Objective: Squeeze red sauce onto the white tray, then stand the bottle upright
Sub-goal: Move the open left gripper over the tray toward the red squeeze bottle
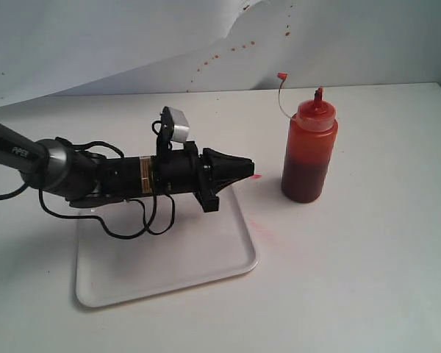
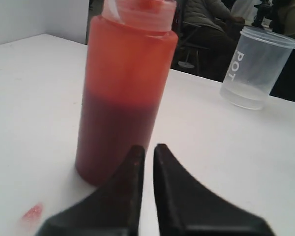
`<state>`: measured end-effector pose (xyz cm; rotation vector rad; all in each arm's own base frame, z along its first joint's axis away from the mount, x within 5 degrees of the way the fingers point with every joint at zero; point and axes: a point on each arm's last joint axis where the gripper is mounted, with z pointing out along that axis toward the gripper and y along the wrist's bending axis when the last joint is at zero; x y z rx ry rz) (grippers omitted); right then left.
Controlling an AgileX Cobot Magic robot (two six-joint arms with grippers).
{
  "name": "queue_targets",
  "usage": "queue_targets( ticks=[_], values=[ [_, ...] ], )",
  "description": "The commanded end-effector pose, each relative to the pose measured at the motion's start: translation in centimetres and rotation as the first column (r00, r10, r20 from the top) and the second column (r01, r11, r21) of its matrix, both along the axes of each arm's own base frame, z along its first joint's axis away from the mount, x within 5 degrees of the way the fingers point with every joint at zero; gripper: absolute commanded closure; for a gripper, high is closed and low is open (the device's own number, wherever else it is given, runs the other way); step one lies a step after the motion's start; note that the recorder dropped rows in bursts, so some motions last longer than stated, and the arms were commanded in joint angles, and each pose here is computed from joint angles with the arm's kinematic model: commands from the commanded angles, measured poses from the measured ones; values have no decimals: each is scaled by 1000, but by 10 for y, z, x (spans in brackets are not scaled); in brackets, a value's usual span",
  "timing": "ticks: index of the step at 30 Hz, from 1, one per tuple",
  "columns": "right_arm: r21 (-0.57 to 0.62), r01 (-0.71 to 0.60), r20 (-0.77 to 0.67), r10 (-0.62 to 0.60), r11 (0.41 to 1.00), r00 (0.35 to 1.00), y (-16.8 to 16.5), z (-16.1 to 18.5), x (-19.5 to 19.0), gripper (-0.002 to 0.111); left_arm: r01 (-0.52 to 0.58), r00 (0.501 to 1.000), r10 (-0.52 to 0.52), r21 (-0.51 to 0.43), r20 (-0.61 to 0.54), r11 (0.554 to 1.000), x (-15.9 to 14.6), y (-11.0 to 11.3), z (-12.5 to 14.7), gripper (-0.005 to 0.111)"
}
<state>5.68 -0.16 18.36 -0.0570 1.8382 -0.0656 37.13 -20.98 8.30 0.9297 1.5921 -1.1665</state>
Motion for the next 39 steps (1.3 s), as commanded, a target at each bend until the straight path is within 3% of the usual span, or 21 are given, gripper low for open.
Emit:
queue_targets(
  ticks=[1,2,5,6,8,10,20,31,35,39],
  values=[
    [1,8,7,-8,1000,1000,0,-1,0,108,-4,1000,6,82,-16,997,-3,-15,-7,84],
    [1,8,7,-8,1000,1000,0,-1,0,108,-4,1000,6,110,-18,994,-4,-17,-9,79],
    [1,8,7,-8,1000,1000,0,-1,0,108,-20,999,25,163,-27,986,-6,-24,-14,48],
    [1,8,7,-8,1000,1000,0,-1,0,108,-28,999,34,161,-31,987,-7,-27,-14,33],
    [1,8,7,-8,1000,1000,0,-1,0,108,-43,998,49,138,-37,989,-7,-30,-12,14],
    [1,8,7,-8,1000,1000,0,-1,0,108,-51,998,56,113,-40,992,-6,-30,-10,2],
    [1,8,7,-8,1000,1000,0,-1,0,108,-27,999,28,46,-26,999,-8,-32,-4,2],
    [1,8,7,-8,1000,1000,0,-1,0,108,-219,971,210,67,114,974,6,-32,-3,2],
    [1,8,7,-8,1000,1000,0,-1,0,108,-234,968,222,97,119,967,9,-38,-3,2],
    [1,8,7,-8,1000,1000,0,-1,0,108,-202,973,187,108,135,973,13,-58,-10,2]
  ],
)
